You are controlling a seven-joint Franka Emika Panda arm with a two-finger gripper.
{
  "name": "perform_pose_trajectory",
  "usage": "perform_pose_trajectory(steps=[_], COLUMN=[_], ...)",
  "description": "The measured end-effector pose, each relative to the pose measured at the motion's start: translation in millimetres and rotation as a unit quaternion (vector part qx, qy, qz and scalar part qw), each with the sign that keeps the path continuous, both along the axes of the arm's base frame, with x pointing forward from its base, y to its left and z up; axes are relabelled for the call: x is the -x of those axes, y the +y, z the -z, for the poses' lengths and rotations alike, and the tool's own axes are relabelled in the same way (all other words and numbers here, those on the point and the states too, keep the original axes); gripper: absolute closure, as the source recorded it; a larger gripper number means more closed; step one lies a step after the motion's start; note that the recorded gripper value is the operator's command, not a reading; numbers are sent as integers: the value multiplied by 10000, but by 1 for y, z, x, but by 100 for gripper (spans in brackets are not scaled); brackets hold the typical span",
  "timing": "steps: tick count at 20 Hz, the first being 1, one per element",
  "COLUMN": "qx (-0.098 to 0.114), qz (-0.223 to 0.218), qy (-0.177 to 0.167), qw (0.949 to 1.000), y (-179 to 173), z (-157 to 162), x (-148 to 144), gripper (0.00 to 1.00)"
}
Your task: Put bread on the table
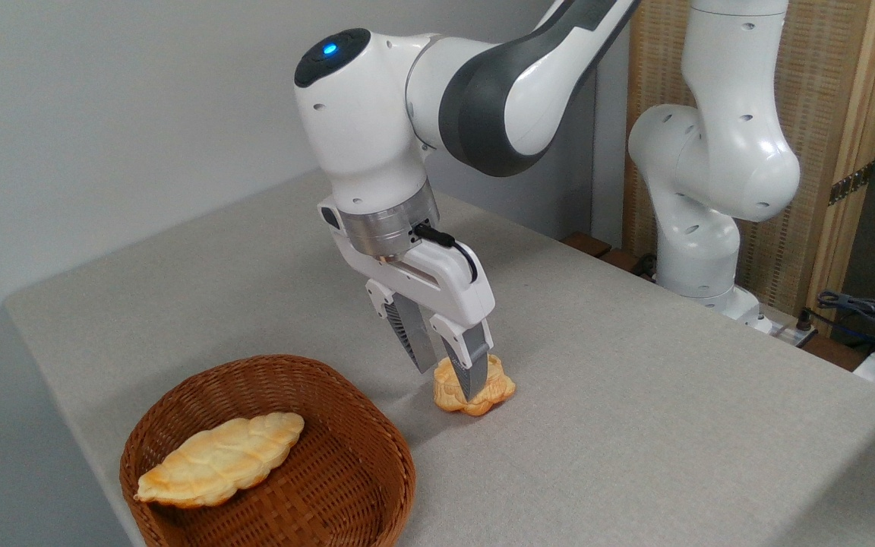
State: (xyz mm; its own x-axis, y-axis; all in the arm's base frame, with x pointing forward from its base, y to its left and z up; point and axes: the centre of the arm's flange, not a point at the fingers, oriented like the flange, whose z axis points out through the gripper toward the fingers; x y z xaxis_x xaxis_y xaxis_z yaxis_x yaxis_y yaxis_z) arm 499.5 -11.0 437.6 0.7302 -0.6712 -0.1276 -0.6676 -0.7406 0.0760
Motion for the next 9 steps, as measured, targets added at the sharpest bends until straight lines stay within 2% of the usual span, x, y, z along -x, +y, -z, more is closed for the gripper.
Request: perform_pose_trajectory(steps=[3,6,9], qx=[7,82,126], qz=[5,-13,9], qy=[-145,-513,-958], qw=[9999,9986,9953], y=[-1,-3,-6], z=[-11,-45,-72], x=[-5,-17,-28], gripper=[0,0,0])
